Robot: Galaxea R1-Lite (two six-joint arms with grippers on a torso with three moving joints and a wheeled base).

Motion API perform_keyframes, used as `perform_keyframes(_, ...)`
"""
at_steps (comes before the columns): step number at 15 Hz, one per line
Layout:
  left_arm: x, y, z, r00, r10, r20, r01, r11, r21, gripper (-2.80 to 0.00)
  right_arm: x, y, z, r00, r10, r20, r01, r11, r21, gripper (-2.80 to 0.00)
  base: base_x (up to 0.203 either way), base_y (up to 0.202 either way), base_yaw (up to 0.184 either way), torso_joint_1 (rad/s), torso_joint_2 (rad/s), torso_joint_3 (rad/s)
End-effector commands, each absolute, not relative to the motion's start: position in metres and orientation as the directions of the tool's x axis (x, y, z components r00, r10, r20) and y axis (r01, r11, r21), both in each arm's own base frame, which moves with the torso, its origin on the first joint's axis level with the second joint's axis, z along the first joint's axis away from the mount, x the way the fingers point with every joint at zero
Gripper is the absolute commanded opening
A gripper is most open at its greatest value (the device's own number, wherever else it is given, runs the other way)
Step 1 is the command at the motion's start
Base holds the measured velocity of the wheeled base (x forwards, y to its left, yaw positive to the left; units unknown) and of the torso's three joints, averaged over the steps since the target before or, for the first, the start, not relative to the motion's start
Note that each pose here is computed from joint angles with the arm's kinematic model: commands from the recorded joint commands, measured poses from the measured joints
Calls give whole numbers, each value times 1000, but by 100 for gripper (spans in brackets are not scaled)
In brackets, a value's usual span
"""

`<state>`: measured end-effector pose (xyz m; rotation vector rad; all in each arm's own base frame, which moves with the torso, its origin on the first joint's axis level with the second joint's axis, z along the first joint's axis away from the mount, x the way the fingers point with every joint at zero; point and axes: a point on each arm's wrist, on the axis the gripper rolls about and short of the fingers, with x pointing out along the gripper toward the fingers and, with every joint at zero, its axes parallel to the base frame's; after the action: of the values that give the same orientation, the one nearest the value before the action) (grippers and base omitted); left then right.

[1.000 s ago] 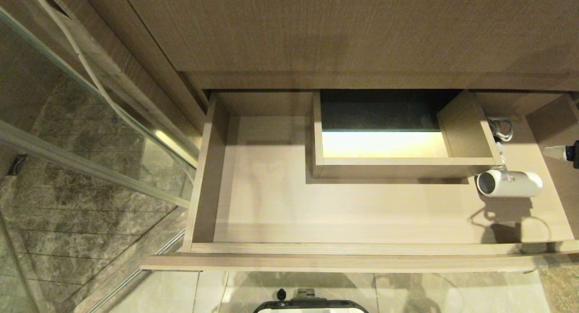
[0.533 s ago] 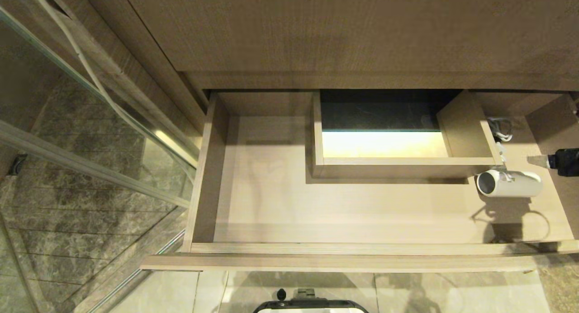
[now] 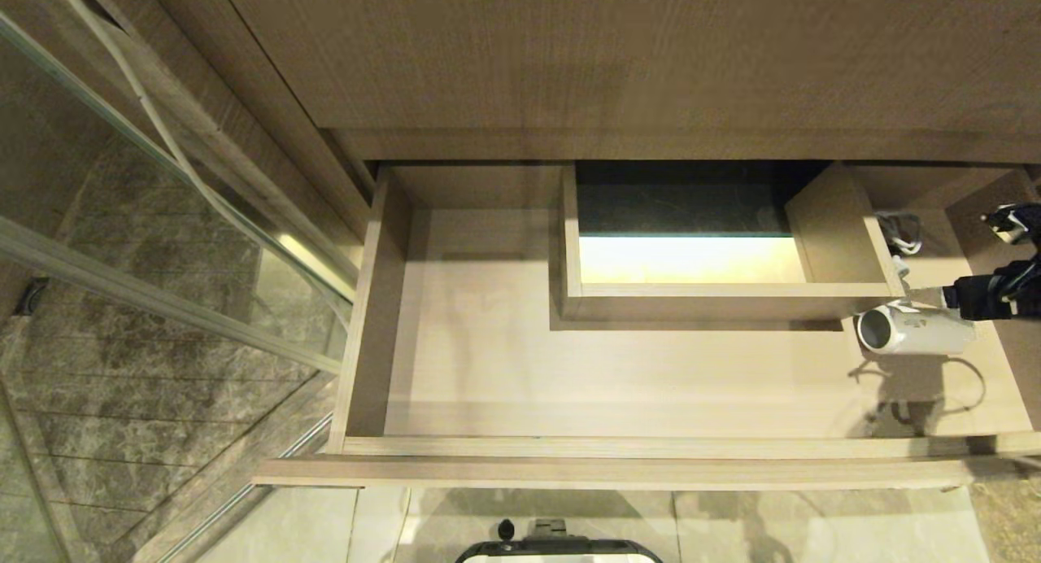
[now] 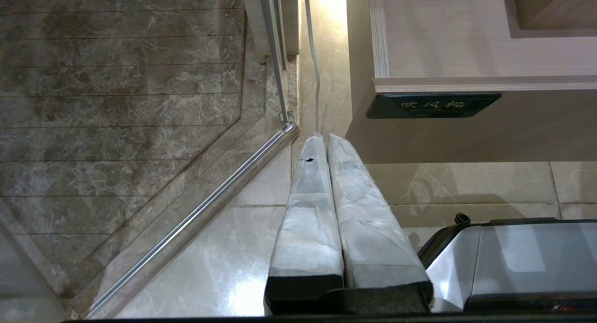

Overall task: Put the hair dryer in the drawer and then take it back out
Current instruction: Take the hairdryer out

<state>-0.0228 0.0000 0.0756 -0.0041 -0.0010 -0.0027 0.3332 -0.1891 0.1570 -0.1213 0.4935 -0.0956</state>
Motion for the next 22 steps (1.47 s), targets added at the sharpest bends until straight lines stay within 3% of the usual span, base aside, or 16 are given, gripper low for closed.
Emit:
perform_keyframes(1,-23,0,76,1000,-3,1,3,1000,-5,-280,349,-194,135,860,-98,-501,43,992,-120,0,0,0,0,0,0,0)
perform_keyframes(10,-23,0,75,1000,-3,0,3,1000,-5,-280,378,-207,95,841,-49,-539,9,997,-77,0,0,0,0,0,0,0)
perform_keyframes(17,-23,0,76,1000,-3,1,3,1000,-5,-280,392,-210,90,865,-58,-498,2,994,-111,0,0,0,0,0,0,0)
perform_keyframes(18,-23,0,76,1000,-3,2,3,1000,-5,-280,393,-209,89,867,-59,-495,2,993,-115,-33,0,0,0,0,0,0)
perform_keyframes(19,-23,0,76,1000,-3,2,3,1000,-5,-280,394,-209,90,868,-60,-493,2,993,-118,-280,0,0,0,0,0,0)
perform_keyframes(22,-23,0,75,1000,-3,0,3,1000,-5,-280,391,-208,94,864,-82,-496,15,990,-137,-280,0,0,0,0,0,0)
